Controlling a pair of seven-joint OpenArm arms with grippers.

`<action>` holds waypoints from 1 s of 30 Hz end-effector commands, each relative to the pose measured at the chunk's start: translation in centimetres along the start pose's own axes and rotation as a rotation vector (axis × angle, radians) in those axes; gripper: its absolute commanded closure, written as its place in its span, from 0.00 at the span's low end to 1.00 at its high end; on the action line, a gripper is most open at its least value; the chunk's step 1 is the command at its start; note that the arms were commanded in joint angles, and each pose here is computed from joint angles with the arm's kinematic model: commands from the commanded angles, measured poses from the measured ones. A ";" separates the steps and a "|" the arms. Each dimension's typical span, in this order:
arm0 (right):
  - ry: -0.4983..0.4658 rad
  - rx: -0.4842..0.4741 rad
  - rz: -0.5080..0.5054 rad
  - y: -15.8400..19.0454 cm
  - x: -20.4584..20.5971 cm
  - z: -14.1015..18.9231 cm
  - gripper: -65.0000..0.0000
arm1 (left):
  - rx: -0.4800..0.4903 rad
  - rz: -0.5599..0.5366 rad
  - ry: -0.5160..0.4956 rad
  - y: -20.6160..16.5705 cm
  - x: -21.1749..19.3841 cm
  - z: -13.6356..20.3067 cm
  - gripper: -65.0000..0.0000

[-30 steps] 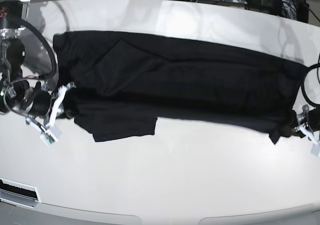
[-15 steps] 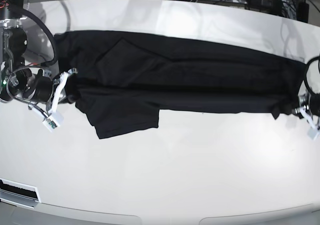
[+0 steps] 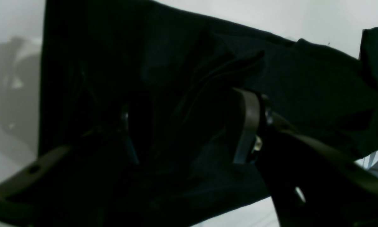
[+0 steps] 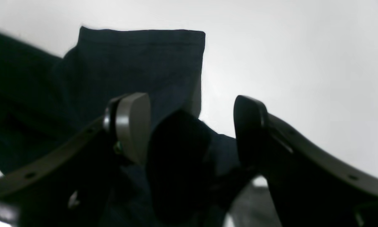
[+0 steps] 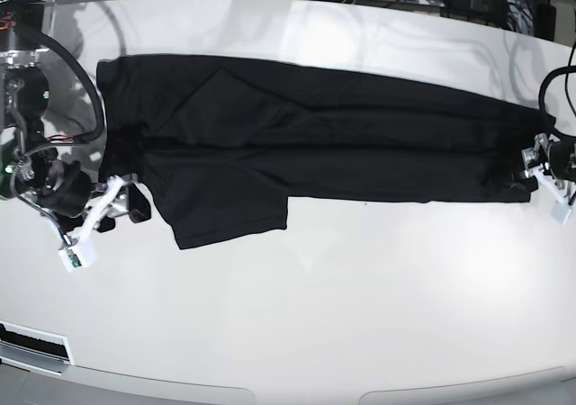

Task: Layout the t-shirt on the table in an organized manner, then fold the t-shirt properly
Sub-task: 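Grasp the hanging sleeve with the right gripper and tuck it onto the fold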

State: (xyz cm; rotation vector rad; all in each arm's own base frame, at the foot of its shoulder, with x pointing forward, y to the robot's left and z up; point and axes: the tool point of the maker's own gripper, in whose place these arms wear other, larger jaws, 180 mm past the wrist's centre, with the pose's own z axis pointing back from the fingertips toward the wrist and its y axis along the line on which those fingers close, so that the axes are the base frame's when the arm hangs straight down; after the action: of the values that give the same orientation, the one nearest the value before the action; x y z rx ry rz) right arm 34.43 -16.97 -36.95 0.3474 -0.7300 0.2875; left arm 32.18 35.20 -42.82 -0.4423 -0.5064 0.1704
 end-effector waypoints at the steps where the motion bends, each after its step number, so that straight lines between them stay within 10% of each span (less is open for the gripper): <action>1: -0.068 0.016 -0.005 0.0 2.5 -0.2 0.34 | 0.009 -0.012 -0.056 0.2 2.3 1.2 0.42; 12: 0.018 0.007 -0.267 -1.7 0.9 -9.6 0.34 | 0.009 -0.013 -0.052 0.2 2.2 1.2 0.42; 20: 0.012 0.214 -0.236 3.6 1.4 -11.5 0.36 | -0.005 -0.001 -0.069 0.0 2.5 1.2 0.42; 26: -0.015 0.261 -0.189 4.5 2.5 -11.2 1.00 | -0.005 -0.002 -0.071 -0.1 2.6 1.2 0.42; 30: 0.054 0.336 -0.199 6.1 2.5 -10.2 1.00 | -0.004 -0.002 -0.094 0.0 3.0 1.2 0.42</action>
State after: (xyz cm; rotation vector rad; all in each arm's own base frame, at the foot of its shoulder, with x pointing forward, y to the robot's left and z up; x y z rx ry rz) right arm 37.86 -7.15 -43.26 0.7111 -0.5032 0.2173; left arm 32.84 35.22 -42.45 -0.4494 -0.5392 0.1904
